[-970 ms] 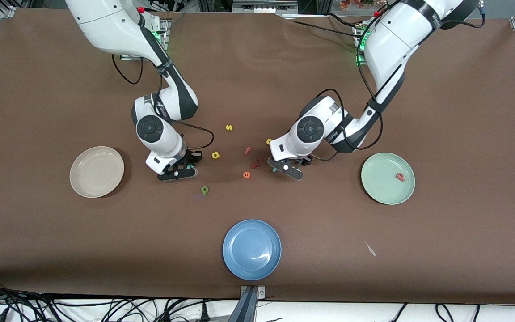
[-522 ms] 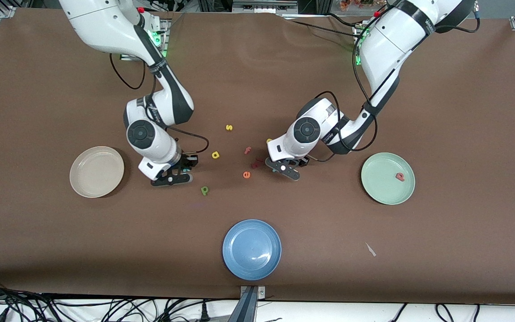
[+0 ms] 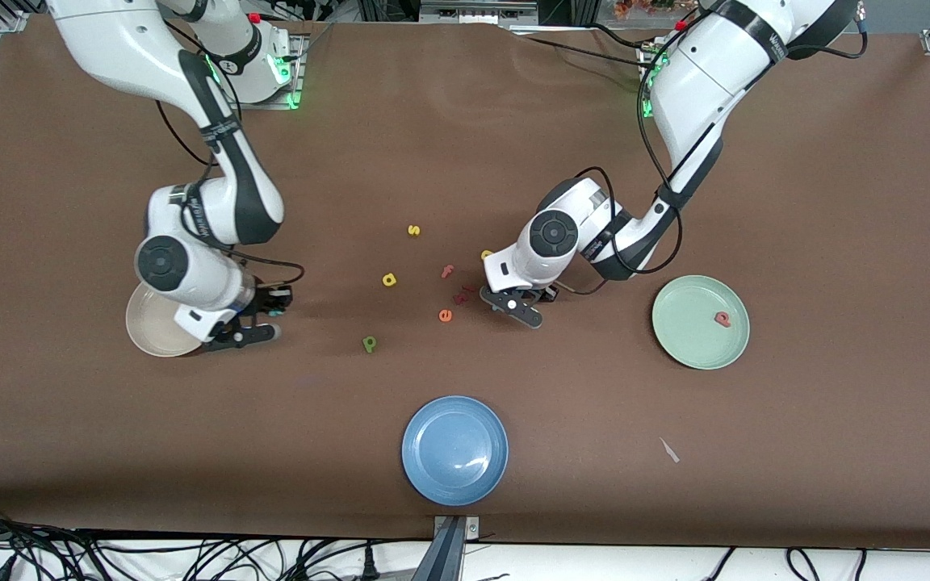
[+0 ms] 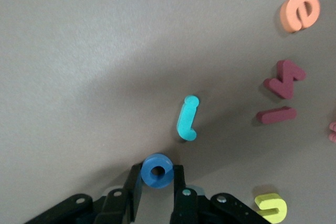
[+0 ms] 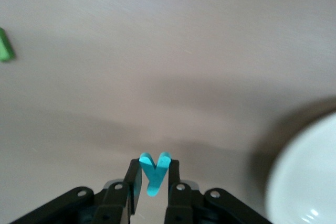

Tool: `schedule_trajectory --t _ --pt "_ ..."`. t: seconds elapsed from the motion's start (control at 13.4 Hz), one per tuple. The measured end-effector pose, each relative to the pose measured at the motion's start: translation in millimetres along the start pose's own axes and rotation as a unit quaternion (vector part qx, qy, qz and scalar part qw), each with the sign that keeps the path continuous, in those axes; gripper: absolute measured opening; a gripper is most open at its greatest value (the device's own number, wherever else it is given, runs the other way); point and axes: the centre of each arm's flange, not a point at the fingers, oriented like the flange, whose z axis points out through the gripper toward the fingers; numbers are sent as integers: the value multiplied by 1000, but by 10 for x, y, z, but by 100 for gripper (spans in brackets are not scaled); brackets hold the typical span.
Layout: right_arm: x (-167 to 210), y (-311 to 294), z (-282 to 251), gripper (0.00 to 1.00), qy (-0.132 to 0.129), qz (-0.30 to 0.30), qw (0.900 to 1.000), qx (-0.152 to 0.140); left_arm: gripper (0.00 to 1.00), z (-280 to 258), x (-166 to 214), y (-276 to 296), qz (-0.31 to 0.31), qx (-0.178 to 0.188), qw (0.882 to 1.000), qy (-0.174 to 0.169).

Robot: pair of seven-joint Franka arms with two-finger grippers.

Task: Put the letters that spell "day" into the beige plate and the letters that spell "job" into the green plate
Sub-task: 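Carry the blue o to the green plate while the right gripper drops the y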

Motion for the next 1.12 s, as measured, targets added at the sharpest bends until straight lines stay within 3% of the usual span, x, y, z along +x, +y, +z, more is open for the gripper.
schedule_trajectory --t 0.67,0.9,1.12 --pt "-256 1215 -181 25 -25 -41 999 -23 28 -262 46 -171 -10 33 999 -16" --pt "-351 1528 -62 25 -37 -38 998 -21 28 -525 17 -516 -28 51 998 -35" --pt "-381 1628 114 25 -51 -34 998 -20 28 -696 -73 -1112 -3 59 996 -69"
